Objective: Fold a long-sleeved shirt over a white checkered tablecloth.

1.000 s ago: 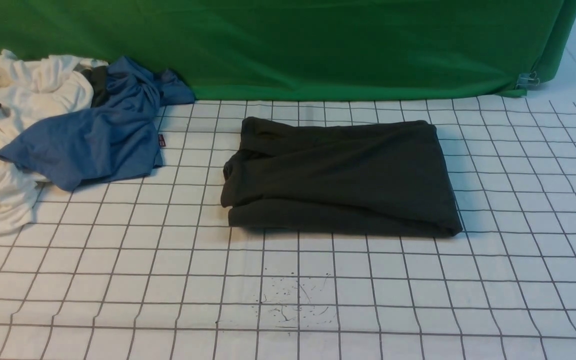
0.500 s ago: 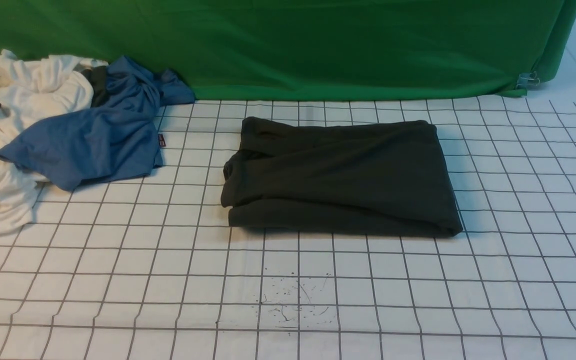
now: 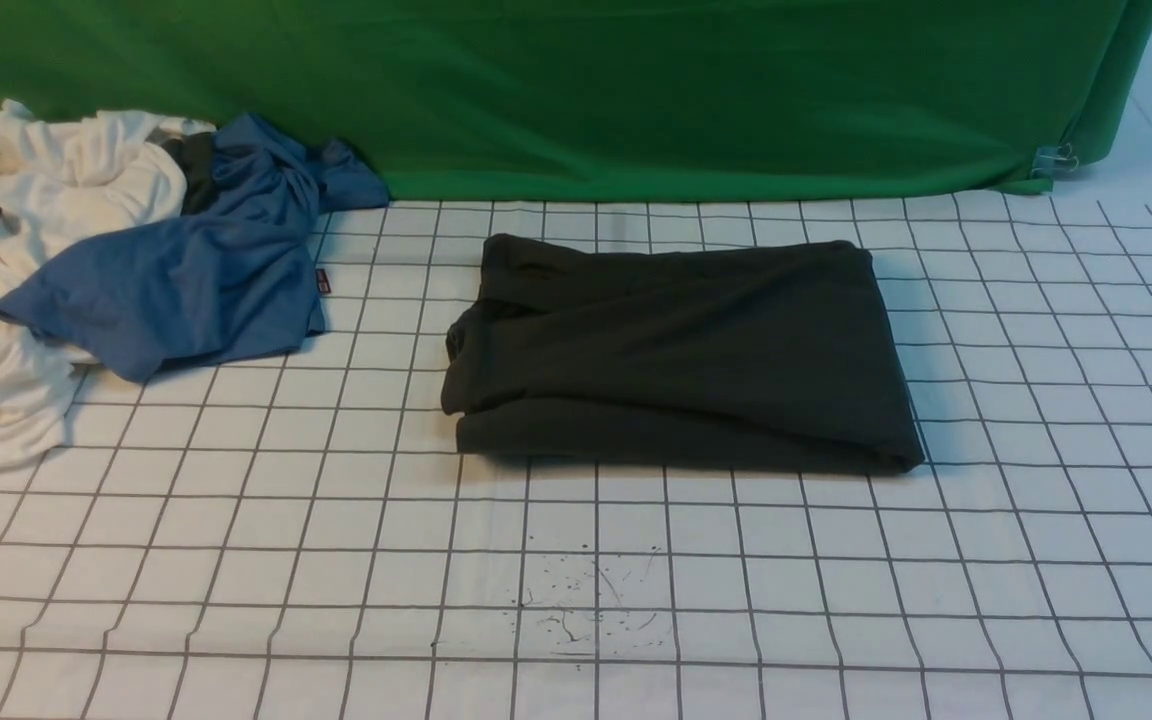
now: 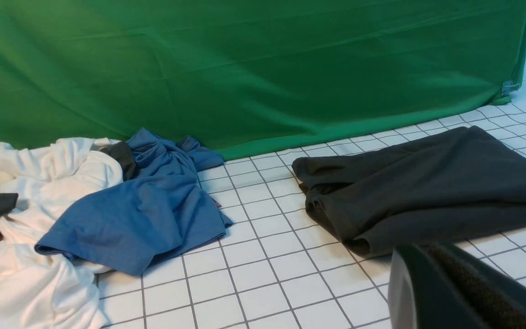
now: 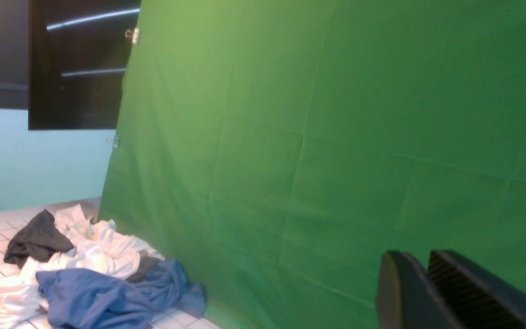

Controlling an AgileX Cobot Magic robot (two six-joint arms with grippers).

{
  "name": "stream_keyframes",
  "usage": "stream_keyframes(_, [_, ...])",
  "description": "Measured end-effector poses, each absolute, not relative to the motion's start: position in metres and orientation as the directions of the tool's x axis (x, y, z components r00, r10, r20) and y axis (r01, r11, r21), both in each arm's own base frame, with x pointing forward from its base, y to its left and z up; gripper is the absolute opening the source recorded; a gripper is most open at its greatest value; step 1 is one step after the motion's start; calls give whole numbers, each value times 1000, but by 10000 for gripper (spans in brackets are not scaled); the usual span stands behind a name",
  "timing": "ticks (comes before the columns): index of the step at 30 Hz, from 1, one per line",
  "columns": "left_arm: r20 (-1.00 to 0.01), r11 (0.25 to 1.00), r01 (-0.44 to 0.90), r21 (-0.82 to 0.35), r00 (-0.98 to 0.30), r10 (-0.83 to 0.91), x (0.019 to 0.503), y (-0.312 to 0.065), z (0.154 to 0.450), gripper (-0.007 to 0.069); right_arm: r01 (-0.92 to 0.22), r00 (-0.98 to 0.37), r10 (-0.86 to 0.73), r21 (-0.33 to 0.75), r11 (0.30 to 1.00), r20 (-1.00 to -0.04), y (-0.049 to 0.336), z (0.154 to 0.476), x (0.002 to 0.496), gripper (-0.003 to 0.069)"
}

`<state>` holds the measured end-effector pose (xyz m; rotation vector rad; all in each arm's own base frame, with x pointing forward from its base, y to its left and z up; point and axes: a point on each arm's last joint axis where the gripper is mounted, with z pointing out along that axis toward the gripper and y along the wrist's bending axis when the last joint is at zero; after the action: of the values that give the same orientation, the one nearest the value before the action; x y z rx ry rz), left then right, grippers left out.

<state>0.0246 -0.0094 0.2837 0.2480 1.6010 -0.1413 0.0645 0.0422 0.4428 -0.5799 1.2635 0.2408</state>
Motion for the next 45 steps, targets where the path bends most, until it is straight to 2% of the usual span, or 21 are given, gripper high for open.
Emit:
stream_keyframes(5, [-997,967,245,62,-31,72,25,-9,284,-32,-422,317,-159,-289,859,-935,40,409,70,17])
stream_keyframes(6, [-997,967,245,62,-31,72,25,-9,284,-32,-413,319,-154,-284,865,-935,39,405,69,15])
stream_keyframes(11, [-997,968,245,62,-31,72,25,-9,284,-32,-250,236,-128,-187,950,-963,23,347,75,13])
stream_keyframes(14, [-997,968,244,65,-30,74,25,-9,284,-32,-124,143,-125,-143,982,-982,11,306,75,13])
stream_keyframes(19, [-997,968,244,65,-30,75,25,-9,284,-32,33,8,-124,-124,992,-992,-2,249,64,13])
stream_keyframes(25, [-997,968,244,65,-30,75,25,-9,284,-32,74,-106,-120,-128,989,-987,-6,201,58,13])
stream_keyframes(33, [-997,968,244,65,-31,75,25,-9,283,-29,68,-208,-114,-130,989,-972,-7,185,55,11])
stream_keyframes(38, [-997,968,244,65,-31,75,25,-9,283,-29,55,-223,-118,-134,990,-968,-7,184,54,11])
stream_keyframes(45, [-997,968,244,65,-31,75,25,-9,283,-29,74,-220,-33,-51,996,-975,-7,183,54,11])
